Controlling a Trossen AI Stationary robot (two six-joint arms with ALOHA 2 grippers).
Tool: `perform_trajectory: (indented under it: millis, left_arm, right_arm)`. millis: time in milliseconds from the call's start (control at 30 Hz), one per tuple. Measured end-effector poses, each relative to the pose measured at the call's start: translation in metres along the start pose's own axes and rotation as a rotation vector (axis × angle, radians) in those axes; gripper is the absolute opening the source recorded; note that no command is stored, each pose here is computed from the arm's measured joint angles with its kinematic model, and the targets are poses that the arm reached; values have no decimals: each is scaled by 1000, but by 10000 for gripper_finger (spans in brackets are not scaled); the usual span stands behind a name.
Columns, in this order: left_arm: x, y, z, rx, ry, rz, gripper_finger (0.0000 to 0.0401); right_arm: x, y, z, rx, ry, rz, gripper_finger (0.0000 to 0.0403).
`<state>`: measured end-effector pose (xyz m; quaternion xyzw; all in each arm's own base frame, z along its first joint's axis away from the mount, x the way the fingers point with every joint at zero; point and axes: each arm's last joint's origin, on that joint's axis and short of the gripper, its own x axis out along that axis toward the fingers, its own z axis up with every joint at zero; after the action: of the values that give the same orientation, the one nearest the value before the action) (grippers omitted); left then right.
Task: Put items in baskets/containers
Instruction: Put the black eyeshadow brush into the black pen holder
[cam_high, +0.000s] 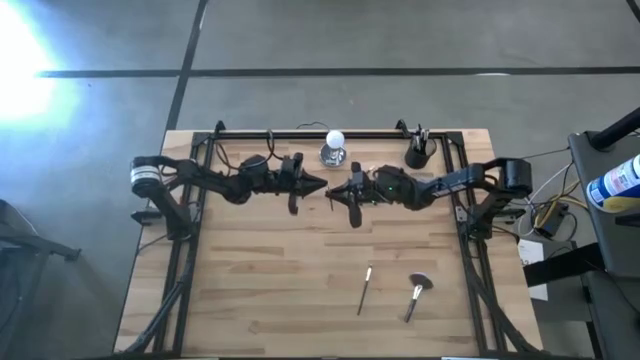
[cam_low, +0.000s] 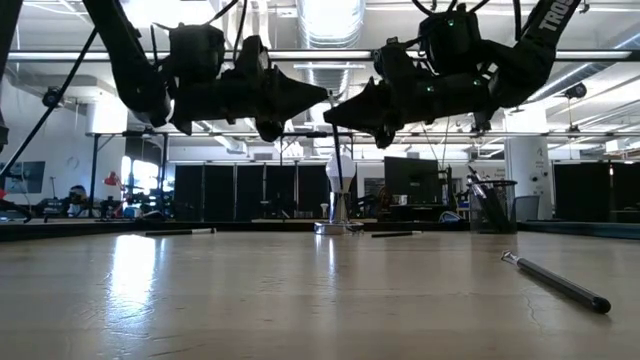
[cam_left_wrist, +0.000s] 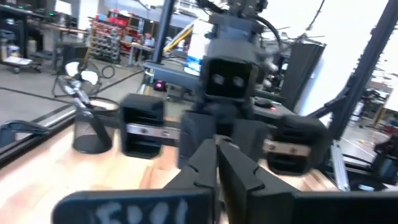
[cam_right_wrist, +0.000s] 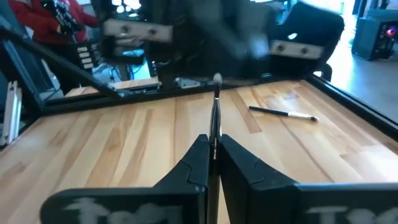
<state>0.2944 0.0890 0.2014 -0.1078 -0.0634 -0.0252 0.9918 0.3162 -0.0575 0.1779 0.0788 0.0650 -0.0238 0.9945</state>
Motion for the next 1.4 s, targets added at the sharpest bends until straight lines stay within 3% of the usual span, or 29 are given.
perform_trajectory:
  millis: [267,467,633,833,1133,1400]
  left_arm:
    - [-1,0,3,-27,-12,13,65]
    - [-1,-1,1,49,13,-11,75]
    - [-2,0,-3,88,57,-1,58]
    - [-2,0,-3,90,60,9,7]
    - [-2,1,1,81,35,62,0]
    - [-2,1,1,70,39,77,0]
  right_arm:
    - [-12,1,-15,-40,0,41,14]
    - [-23,1,-23,-73,-17,80,14]
    - [-32,0,-23,-96,-42,79,14]
    - [-48,1,-19,-132,-71,70,13]
    - [-104,-10,-8,-143,-183,-35,13]
    - [-148,-23,-10,-125,-183,-270,13]
